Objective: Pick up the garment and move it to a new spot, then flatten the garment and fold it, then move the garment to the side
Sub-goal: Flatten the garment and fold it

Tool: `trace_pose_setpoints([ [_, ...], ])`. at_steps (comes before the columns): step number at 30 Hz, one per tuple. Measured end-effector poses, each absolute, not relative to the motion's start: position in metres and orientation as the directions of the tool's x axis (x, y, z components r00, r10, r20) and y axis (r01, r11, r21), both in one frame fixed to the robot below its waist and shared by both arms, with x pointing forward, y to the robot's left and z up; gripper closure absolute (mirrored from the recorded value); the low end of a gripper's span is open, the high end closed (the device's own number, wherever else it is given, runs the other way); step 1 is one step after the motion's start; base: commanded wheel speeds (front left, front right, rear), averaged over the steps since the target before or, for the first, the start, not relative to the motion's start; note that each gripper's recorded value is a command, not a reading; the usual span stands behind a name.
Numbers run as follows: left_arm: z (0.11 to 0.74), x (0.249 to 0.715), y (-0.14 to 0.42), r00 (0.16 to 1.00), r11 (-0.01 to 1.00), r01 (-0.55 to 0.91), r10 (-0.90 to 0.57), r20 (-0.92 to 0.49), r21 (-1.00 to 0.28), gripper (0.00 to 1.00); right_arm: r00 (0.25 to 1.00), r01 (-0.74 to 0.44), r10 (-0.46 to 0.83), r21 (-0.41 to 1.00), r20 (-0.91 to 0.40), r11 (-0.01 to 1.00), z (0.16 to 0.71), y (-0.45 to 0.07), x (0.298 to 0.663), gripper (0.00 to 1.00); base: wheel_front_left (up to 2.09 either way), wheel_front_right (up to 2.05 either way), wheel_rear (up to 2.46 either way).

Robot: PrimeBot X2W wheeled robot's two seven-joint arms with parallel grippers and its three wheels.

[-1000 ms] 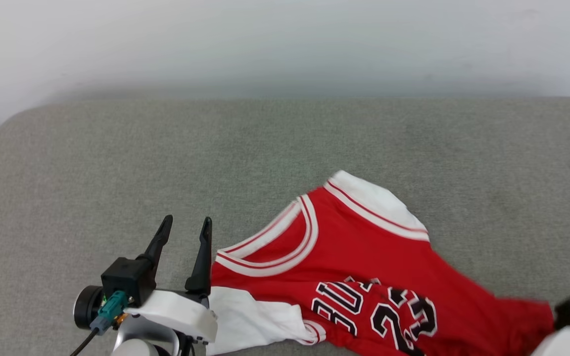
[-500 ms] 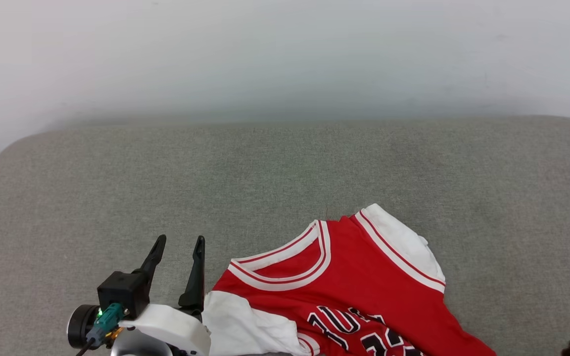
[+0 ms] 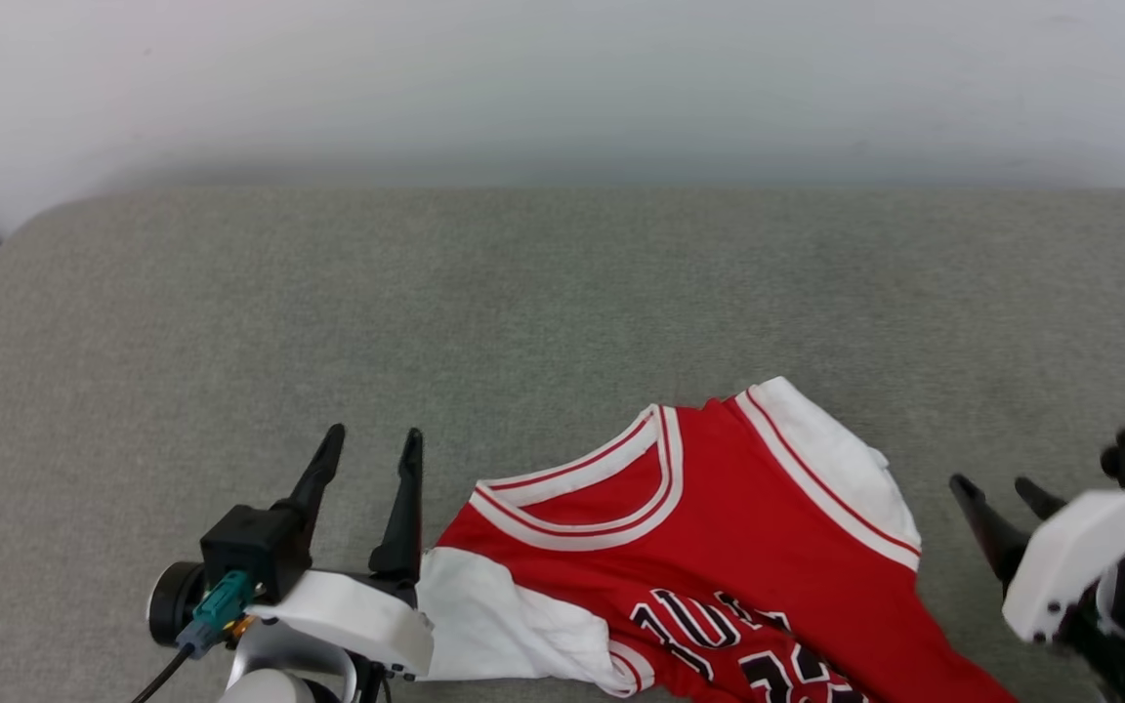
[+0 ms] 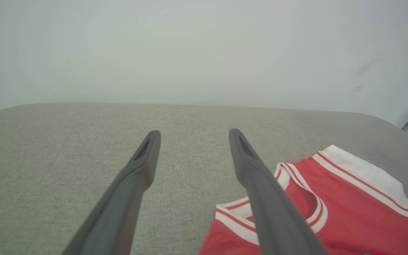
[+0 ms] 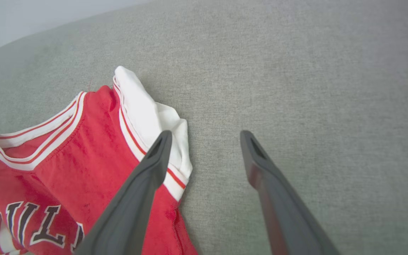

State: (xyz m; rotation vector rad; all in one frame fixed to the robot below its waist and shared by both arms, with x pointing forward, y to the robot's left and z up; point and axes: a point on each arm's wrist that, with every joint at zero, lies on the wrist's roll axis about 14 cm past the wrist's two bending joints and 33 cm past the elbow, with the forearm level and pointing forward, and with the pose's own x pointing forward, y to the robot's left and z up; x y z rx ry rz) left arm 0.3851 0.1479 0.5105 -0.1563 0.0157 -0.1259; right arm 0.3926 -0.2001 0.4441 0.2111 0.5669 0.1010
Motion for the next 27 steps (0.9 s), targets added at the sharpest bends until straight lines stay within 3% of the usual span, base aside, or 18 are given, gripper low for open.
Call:
trace_pose_setpoints([
  [6,0.504,0.394,0.153,0.994,0.98,0.104,-0.108,-0.012,-0.167,0.0,0.675,-0.171,0.272,0.213,-0.686,0.962,0.426,-0.166,0.425,0.0,0.0,0.0,0.0],
  [11,0.495,0.402,0.159,0.996,0.982,0.083,-0.089,-0.026,-0.168,0.0,0.527,-0.261,0.298,0.182,-0.796,0.948,0.403,-0.145,0.44,0.0,0.0,0.0,0.0],
  [17,0.484,0.403,0.168,0.997,0.984,0.046,-0.055,-0.051,-0.171,0.0,0.331,-0.333,0.298,0.185,-0.895,0.924,0.368,-0.127,0.43,0.03,0.0,0.0,0.0],
  [18,0.482,0.402,0.169,0.997,0.985,0.041,-0.051,-0.055,-0.17,0.0,0.319,-0.341,0.297,0.183,-0.9,0.922,0.367,-0.126,0.43,0.56,0.0,0.0,0.0],
  [19,0.481,0.402,0.17,0.997,0.985,0.037,-0.047,-0.057,-0.17,0.0,0.312,-0.352,0.295,0.179,-0.903,0.919,0.367,-0.126,0.429,0.83,0.0,0.0,0.0],
  [20,0.481,0.401,0.17,0.997,0.985,0.035,-0.045,-0.058,-0.17,0.0,0.309,-0.357,0.3,0.183,-0.902,0.916,0.367,-0.124,0.429,1.0,0.0,0.0,0.0],
  [27,0.485,0.402,0.17,0.998,0.985,0.038,-0.045,-0.042,-0.168,0.0,0.413,-0.376,0.325,0.166,-0.851,0.912,0.387,-0.124,0.439,1.0,0.0,0.0,0.0],
])
